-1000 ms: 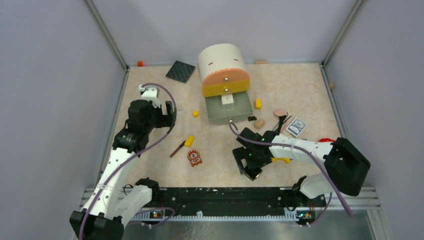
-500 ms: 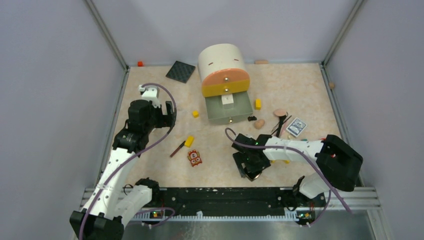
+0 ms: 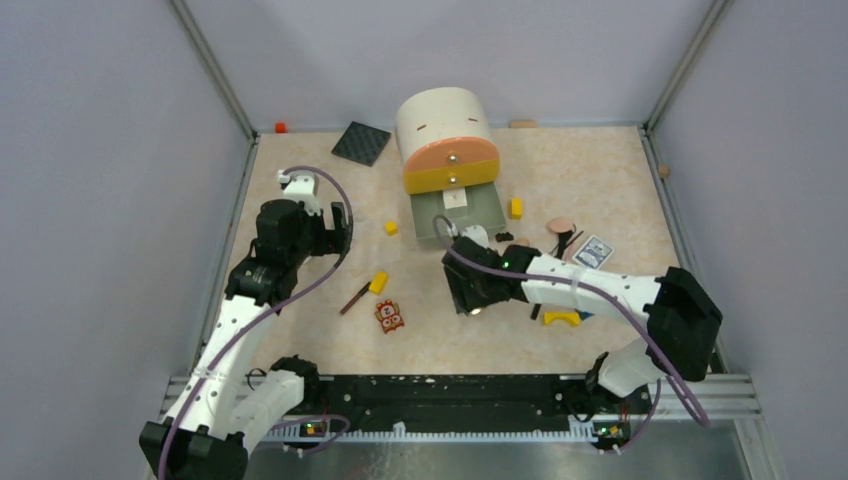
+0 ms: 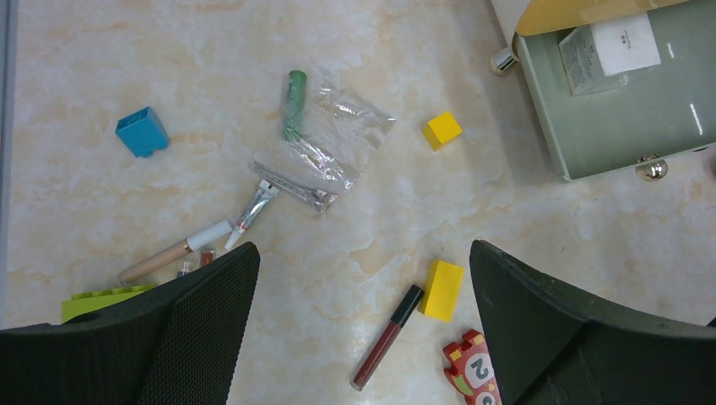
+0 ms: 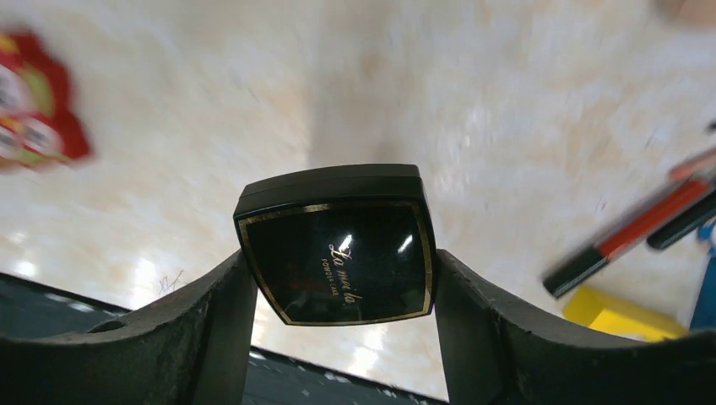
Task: Organize the makeup
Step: Pick up the makeup from the center of the board, then place the makeup in the drawer.
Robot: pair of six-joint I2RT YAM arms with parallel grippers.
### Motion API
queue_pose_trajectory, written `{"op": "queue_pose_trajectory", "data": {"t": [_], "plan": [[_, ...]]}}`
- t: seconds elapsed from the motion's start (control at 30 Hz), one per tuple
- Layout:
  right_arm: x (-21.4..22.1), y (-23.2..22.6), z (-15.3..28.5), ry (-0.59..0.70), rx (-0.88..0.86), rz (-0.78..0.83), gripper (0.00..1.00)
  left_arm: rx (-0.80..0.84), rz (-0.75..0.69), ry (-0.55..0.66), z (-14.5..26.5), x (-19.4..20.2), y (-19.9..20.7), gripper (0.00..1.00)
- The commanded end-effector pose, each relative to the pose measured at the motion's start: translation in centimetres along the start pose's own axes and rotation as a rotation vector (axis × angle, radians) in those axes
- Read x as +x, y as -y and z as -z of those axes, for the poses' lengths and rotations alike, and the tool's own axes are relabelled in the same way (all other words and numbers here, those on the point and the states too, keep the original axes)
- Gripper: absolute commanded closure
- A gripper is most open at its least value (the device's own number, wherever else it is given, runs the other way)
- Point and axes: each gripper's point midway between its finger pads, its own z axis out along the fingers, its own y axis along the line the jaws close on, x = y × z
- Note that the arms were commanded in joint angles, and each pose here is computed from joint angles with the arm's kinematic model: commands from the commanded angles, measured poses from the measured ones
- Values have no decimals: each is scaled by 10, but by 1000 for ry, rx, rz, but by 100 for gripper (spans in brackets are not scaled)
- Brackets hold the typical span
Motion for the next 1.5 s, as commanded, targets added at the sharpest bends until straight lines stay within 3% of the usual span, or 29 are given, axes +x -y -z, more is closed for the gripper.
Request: {"op": "queue_pose_trajectory", "data": {"t": [0.0,0.23,0.43,0.8,1.23,1.47], "plan": [[-107,-4,32,295,35,-74,61,20,-2,38,0,-9,4,1],[-206,21,40,461,81,-203,66,27,-1,38,0,-8,5,1],[-242,28,18,464,126,-201,66,28,-1,39,0,-8,5,1],[-239,39,-30,389,183,-211,66,26,-1,37,-1,-8,5,1],[-231,39,-52,320,171,-243,65,29,-1,39,0,-9,6,1],[-220,37,-60,274,168,-256,56,32,0,37,0,-8,6,1]]}}
